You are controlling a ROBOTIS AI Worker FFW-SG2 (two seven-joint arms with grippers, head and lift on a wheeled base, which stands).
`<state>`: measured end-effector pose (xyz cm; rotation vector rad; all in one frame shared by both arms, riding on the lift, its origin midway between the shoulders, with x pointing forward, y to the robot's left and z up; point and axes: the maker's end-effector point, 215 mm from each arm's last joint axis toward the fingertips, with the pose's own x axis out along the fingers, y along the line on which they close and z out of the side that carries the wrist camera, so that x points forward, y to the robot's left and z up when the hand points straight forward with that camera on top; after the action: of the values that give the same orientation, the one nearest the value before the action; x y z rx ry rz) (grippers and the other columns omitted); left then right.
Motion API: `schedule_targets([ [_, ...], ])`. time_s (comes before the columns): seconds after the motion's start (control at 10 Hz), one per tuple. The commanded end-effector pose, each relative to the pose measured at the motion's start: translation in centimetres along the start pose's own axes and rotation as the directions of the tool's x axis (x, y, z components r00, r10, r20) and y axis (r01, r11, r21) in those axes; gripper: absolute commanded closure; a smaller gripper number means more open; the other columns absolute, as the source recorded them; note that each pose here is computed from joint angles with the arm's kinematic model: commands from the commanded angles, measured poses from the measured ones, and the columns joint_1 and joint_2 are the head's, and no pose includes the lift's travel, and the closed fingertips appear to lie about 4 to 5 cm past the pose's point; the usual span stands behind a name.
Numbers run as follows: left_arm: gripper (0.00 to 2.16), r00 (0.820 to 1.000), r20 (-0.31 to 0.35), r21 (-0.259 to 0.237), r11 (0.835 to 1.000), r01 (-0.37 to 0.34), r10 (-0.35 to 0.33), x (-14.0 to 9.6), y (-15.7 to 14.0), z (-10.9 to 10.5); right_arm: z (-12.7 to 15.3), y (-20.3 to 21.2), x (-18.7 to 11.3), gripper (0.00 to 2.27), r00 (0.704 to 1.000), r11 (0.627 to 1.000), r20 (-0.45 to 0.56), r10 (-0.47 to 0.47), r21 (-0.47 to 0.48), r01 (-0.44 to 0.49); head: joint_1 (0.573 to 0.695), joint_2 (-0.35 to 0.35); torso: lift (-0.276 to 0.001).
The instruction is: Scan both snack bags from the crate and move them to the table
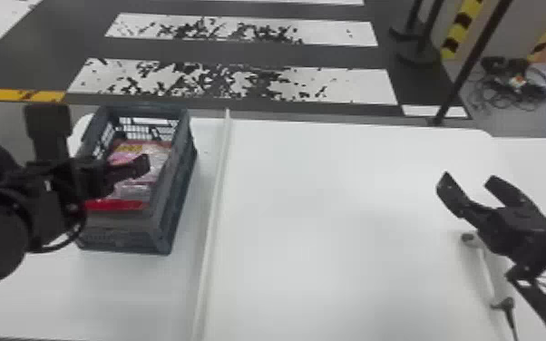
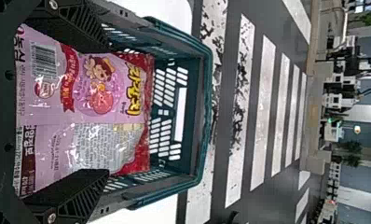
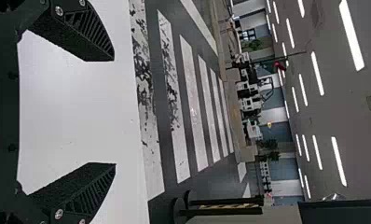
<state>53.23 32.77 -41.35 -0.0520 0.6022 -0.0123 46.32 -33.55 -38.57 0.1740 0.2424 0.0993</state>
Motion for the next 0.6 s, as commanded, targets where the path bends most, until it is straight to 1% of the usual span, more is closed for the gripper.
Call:
schedule_targets([
  [0.0,0.08,1.000,-0.024,-0.009,1.000,-0.002,0.001,0.7,0.4,-0.6,0.0,0.0,0.0,0.12,1.000,1.000,0.000,0.000,0.000,0.000,0.695,-0.009,-0.087],
  [0.1,0.11,0.999,-0.034,-0.012,1.000,0.000,0.000,1.1,0.4,-0.7,0.1,0.0,0.0,0.12,1.000,1.000,0.001,0.001,-0.001,-0.001,0.695,-0.008,-0.087],
  [0.4,0.25,0.995,-0.095,-0.015,1.000,0.021,-0.023,2.1,-0.1,-2.0,0.3,-0.3,-0.1,0.12,1.000,1.000,0.002,0.002,-0.007,-0.002,0.695,-0.011,-0.087],
  [0.5,0.52,0.993,-0.119,-0.016,1.000,0.024,-0.026,2.1,-0.1,-2.4,0.4,-0.3,-0.1,0.12,1.000,1.000,0.003,0.002,-0.007,-0.002,0.695,-0.013,-0.087],
])
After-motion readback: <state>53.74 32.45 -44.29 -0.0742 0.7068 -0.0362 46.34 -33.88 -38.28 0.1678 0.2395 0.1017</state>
